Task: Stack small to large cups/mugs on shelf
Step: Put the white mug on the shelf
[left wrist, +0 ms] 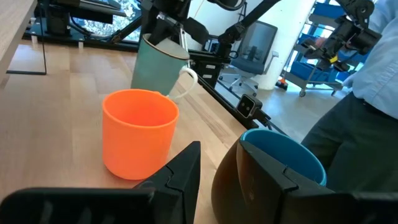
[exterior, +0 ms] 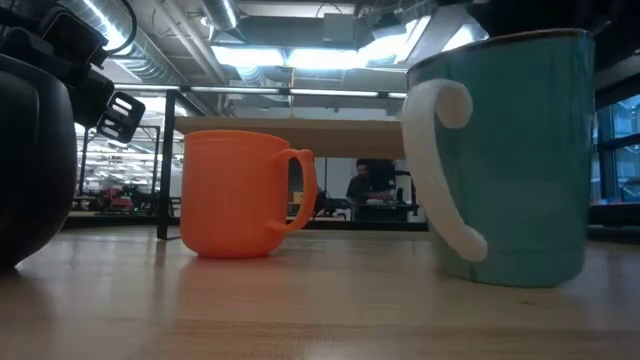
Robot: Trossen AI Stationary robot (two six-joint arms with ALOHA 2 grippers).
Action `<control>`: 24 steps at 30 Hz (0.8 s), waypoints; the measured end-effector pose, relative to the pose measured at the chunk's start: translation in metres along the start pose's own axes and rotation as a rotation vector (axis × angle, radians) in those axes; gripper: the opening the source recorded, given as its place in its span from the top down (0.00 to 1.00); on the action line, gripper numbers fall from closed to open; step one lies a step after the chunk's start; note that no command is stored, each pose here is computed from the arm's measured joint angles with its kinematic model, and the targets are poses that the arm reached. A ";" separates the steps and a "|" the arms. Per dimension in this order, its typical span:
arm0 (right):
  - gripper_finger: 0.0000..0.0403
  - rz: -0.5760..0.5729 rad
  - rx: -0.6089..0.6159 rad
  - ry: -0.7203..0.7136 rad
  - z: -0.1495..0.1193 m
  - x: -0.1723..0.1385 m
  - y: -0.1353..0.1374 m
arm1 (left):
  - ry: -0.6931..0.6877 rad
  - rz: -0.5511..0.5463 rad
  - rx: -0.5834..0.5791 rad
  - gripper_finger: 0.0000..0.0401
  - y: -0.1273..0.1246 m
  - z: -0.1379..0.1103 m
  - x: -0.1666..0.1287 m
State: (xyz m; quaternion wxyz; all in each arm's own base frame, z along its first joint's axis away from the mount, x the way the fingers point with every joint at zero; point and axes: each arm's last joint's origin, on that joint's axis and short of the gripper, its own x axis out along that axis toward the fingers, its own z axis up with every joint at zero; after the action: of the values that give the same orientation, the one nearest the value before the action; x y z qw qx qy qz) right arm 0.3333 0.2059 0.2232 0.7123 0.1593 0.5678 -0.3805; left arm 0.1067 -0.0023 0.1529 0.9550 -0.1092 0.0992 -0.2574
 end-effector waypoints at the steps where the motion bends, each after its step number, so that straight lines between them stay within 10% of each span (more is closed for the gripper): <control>1: 0.89 -0.002 -0.018 0.004 0.002 0.001 0.000 | 0.000 0.000 0.000 0.75 0.000 0.000 0.000; 11: 0.89 0.123 0.007 -0.019 0.020 0.025 0.010 | 0.000 0.000 0.000 0.75 0.000 0.000 0.000; 24: 0.85 -0.011 -0.158 -0.070 0.044 0.041 -0.007 | 0.000 0.000 0.000 0.75 0.000 0.000 0.000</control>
State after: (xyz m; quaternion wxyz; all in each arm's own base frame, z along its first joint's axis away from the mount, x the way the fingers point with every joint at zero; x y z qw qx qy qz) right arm 0.3610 0.1572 0.2003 0.7398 0.0861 0.5719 -0.3439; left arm 0.1067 -0.0022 0.1529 0.9551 -0.1091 0.0991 -0.2571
